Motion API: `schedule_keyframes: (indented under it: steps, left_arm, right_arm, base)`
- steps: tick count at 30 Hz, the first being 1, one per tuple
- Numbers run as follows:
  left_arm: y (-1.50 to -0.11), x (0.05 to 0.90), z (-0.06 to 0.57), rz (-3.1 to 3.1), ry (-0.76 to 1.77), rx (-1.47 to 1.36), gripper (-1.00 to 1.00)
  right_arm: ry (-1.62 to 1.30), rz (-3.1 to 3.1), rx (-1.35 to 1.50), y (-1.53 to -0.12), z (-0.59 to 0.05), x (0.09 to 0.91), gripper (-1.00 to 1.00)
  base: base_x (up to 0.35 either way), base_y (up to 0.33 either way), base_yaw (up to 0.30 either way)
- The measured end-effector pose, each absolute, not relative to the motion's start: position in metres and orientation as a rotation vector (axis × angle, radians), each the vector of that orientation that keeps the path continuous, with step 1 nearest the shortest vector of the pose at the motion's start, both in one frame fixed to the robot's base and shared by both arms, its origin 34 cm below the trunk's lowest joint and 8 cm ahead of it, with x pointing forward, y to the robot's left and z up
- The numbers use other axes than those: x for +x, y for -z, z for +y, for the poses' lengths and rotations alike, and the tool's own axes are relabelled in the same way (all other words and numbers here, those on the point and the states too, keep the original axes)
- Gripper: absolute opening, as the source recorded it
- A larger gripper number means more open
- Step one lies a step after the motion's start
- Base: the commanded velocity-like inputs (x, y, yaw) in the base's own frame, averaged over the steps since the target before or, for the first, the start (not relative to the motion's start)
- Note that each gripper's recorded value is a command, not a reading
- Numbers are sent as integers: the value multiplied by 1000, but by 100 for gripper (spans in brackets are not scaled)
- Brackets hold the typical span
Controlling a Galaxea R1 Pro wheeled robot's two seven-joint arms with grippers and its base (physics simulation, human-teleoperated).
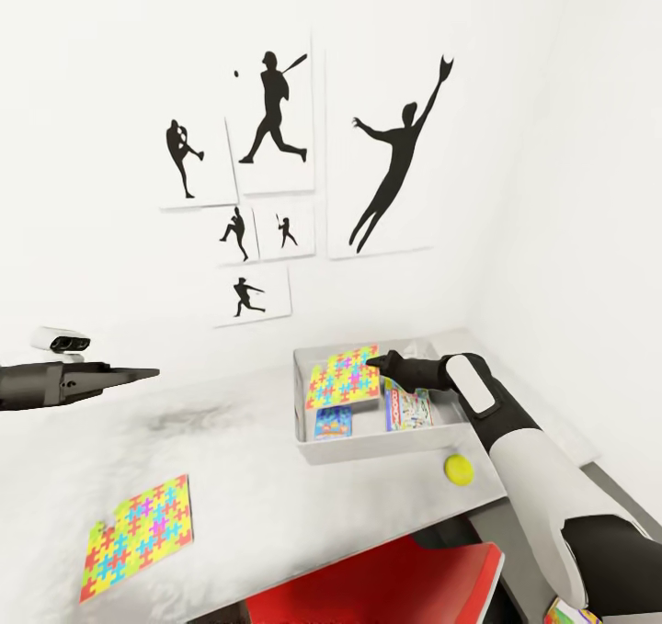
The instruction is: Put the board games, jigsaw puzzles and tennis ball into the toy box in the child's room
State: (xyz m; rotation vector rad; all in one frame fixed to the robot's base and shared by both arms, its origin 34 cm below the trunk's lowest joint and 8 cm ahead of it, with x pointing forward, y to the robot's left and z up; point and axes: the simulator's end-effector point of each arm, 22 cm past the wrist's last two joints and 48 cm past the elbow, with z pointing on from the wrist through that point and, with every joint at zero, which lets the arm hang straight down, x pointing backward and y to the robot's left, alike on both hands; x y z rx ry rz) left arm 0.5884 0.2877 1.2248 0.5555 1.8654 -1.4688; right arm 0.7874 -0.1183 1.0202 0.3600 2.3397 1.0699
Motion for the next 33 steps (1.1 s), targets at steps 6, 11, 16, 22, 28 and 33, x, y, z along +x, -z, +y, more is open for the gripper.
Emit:
schedule_keyframes:
  steps: [6,11,16,22,28,33]
  left_arm:
    - [-1221,590,288,1872,1473,550,100]
    - [-1218,591,288,1877,1476,546,100]
    - [-1215,593,288,1882,1480,542,100]
    - [-1211,594,287,1888,1485,537,100]
    - [-1207,596,288,1893,1489,532,100]
    - [-1204,597,288,1899,1492,528,100]
  right_arm:
    - [-1067,2345,367,-1015,-119,788,-100]
    - [-1067,2350,371,-1010,-120,788,-100]
    - [-1066,2355,375,-1006,-120,788,-100]
    - [-1065,2362,379,-1001,-120,789,-100]
    - [-1049,2371,391,-994,-129,789,-100]
    - [-1042,2377,398,-988,-133,790,-100]
  base:
    - [0,0,0]
    - [0,0,0]
    - [0,0,0]
    - [0,0,0]
    - [0,0,0]
    - [0,0,0]
